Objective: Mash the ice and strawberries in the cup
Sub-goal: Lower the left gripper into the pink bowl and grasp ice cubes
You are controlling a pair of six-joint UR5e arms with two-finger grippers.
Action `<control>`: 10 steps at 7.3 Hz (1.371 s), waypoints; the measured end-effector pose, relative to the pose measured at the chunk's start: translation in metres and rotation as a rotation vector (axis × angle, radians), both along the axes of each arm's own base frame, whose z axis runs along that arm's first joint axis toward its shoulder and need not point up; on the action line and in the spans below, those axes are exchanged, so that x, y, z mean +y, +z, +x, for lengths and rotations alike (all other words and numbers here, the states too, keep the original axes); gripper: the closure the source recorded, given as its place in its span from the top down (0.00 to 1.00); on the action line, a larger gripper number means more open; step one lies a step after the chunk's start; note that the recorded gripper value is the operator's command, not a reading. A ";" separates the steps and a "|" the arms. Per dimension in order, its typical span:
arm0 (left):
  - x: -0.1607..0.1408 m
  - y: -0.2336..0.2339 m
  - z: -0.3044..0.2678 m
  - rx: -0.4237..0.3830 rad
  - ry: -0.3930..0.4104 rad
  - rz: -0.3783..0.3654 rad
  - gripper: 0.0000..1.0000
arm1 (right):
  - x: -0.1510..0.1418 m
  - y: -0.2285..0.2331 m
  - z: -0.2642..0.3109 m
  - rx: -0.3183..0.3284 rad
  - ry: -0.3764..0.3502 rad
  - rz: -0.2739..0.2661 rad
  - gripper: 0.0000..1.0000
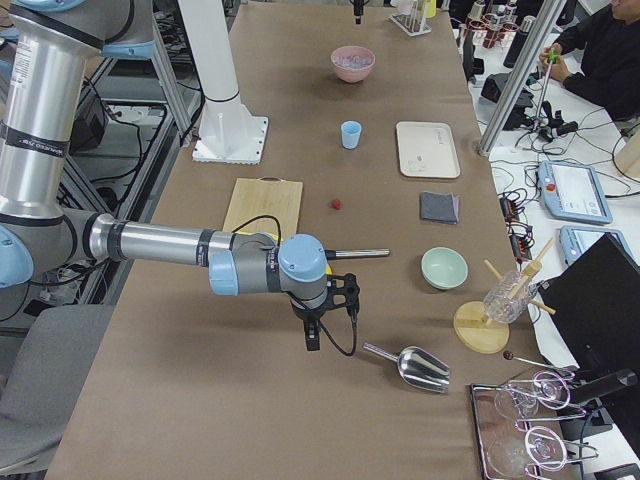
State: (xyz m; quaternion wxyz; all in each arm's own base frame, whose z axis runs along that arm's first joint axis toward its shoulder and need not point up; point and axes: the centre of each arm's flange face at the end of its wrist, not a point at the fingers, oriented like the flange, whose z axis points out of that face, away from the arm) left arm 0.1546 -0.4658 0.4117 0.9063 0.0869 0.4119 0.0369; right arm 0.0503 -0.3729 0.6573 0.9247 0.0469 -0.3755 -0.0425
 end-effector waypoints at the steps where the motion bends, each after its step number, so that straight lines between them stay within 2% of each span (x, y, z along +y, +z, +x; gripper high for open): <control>1: 0.004 0.004 0.030 -0.012 0.011 0.007 0.93 | 0.000 0.002 0.000 -0.001 0.000 -0.005 1.00; 4: 0.013 0.030 0.090 -0.015 0.030 0.004 0.87 | 0.000 0.006 -0.001 -0.007 -0.001 -0.016 1.00; 10: 0.024 0.046 0.126 -0.052 0.058 0.002 0.80 | 0.000 0.006 -0.001 -0.008 -0.002 -0.015 1.00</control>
